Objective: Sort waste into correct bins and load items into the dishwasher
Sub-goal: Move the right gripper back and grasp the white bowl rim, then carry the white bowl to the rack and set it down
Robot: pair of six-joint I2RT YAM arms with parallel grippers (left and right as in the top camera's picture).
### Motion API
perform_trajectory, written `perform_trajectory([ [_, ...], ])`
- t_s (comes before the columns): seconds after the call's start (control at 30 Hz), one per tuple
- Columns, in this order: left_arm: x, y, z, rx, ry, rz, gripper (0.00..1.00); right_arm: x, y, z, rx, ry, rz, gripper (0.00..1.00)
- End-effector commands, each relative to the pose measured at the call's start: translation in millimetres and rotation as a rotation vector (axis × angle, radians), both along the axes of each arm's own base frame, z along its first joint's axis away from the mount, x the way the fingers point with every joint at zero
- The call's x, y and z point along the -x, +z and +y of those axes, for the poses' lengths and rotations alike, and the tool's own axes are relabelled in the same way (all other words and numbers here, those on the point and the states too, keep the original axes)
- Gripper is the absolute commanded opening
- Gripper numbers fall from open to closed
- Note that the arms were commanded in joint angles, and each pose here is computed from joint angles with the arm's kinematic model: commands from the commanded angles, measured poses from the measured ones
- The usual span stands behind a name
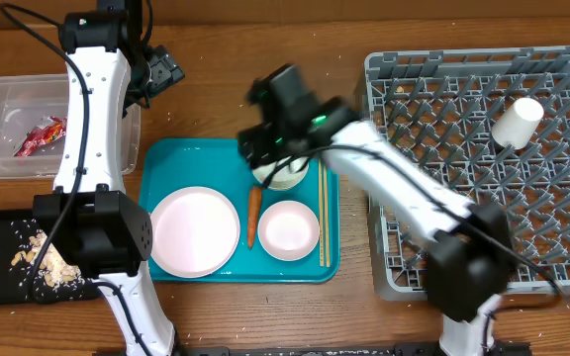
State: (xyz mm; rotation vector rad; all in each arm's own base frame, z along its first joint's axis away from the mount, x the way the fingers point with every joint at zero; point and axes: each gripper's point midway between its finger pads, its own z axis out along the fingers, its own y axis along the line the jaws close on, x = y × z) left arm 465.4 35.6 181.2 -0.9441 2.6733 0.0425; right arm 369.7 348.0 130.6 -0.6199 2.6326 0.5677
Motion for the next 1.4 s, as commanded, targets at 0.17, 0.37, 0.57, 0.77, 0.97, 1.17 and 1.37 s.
perform_trajectory([
  [0.17, 3, 16, -3, 0.003, 0.003, -0.037, 1.00, 2, -80, 8, 0.202, -0.056, -0.009, 0.73],
  [0.37, 3, 16, -3, 0.003, 0.003, -0.037, 1.00, 1, -101, 9, 0.222, -0.058, 0.009, 0.65],
  [0.57, 3, 16, -3, 0.003, 0.003, -0.037, 1.00, -4, -103, 5, 0.243, -0.094, -0.006, 0.52],
  [0.77, 3, 16, -3, 0.003, 0.003, -0.037, 1.00, -9, -86, 9, 0.234, -0.100, -0.014, 0.21],
  [0.97, 3, 16, -3, 0.003, 0.003, -0.037, 1.00, -14, -35, 16, 0.183, -0.101, -0.051, 0.04],
  [1.17, 3, 16, -3, 0.003, 0.003, -0.037, 1.00, -24, 53, -6, 0.103, -0.173, -0.106, 0.04],
  [1.37, 3, 16, -3, 0.003, 0.003, -0.037, 1.00, -41, 141, -90, 0.012, -0.356, -0.179, 0.04],
])
